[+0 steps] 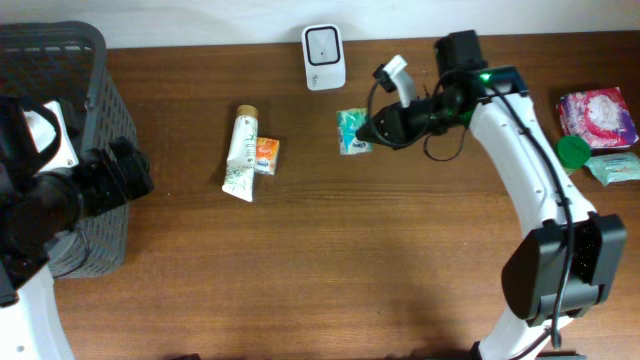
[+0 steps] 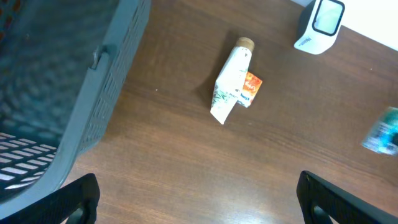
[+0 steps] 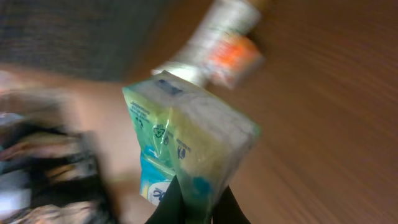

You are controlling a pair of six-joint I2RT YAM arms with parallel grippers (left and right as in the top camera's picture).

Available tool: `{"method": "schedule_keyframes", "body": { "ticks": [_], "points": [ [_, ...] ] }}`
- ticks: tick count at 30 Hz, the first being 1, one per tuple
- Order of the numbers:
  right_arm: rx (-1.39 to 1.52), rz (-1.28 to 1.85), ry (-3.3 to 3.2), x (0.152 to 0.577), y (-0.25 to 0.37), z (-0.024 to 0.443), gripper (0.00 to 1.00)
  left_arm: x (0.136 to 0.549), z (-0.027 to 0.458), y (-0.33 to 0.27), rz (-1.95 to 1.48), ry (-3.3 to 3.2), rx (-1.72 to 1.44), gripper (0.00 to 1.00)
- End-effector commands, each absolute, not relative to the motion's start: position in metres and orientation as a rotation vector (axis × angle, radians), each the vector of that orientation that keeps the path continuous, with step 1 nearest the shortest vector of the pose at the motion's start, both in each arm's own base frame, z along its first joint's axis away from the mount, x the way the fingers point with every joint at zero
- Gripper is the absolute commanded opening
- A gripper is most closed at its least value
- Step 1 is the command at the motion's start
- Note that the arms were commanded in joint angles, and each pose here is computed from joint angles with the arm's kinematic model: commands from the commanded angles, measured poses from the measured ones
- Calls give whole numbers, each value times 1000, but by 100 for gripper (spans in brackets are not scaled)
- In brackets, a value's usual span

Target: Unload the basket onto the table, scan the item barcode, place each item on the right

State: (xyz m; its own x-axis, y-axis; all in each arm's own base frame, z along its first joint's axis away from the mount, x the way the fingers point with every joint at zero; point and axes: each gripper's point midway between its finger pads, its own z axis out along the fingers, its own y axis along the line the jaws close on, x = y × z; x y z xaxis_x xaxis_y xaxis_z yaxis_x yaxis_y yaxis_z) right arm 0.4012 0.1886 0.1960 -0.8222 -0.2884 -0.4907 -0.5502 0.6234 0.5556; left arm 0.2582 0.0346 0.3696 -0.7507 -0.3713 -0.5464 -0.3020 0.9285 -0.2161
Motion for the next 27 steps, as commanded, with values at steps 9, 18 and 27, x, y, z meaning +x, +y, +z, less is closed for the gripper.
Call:
{"method": "schedule_keyframes", "body": {
  "ticks": [9,18,27],
  "points": [
    [-275,-404,2801,435,111,90,4,257,370,36,-154,2471,-496,99],
    [-347,-192,2950,417,141,49,4,257,370,36,-154,2471,-496,99],
    [-224,-400,2641,483,126,82,4,257,370,36,-154,2472,-496,99]
  ]
}}
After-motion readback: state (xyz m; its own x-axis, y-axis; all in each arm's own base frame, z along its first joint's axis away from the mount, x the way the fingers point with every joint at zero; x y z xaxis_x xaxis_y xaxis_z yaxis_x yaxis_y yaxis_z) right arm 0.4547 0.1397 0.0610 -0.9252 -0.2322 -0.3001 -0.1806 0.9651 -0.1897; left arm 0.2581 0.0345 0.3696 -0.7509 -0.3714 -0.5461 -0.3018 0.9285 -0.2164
